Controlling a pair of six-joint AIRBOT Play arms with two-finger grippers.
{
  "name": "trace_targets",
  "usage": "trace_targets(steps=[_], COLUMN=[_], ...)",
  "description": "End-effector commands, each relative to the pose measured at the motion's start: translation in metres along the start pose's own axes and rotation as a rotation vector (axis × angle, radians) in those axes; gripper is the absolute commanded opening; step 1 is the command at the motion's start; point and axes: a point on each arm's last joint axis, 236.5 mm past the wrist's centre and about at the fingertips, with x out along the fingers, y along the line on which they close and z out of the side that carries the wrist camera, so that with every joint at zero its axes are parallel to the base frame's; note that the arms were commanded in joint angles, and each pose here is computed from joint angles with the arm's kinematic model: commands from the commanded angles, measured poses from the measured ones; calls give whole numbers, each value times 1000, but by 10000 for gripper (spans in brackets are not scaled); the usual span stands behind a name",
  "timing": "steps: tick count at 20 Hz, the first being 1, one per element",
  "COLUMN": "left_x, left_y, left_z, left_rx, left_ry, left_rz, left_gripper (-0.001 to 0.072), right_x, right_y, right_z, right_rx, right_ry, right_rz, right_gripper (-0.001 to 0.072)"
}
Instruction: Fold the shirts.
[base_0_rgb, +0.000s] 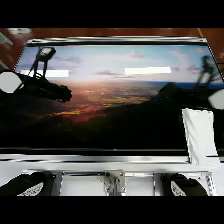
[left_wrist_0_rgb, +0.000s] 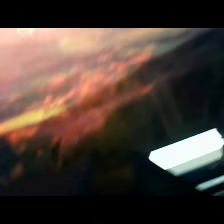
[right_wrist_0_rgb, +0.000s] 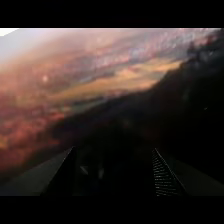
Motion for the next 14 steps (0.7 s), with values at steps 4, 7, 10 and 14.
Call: trace_targets(steps=[4,7,10,14], left_x=[22,22,22,22], left_y=[33,33,33,33], left_z=[-39,-39,-39,-40], left_rx=[-36,-36,-37,-36], left_ry=[212,214,214,215], left_rz=[126,126,125,125], left_gripper=[612,611,611,611], right_x=[74,76,76,76], right_y=[32,33,33,33], right_z=[-72,-67,-67,-67], right_rx=[-127,-127,-127,-128], right_ry=[237,216,215,215], right_rz=[-85,-78,-77,-78], right_gripper=[589,590,590,590])
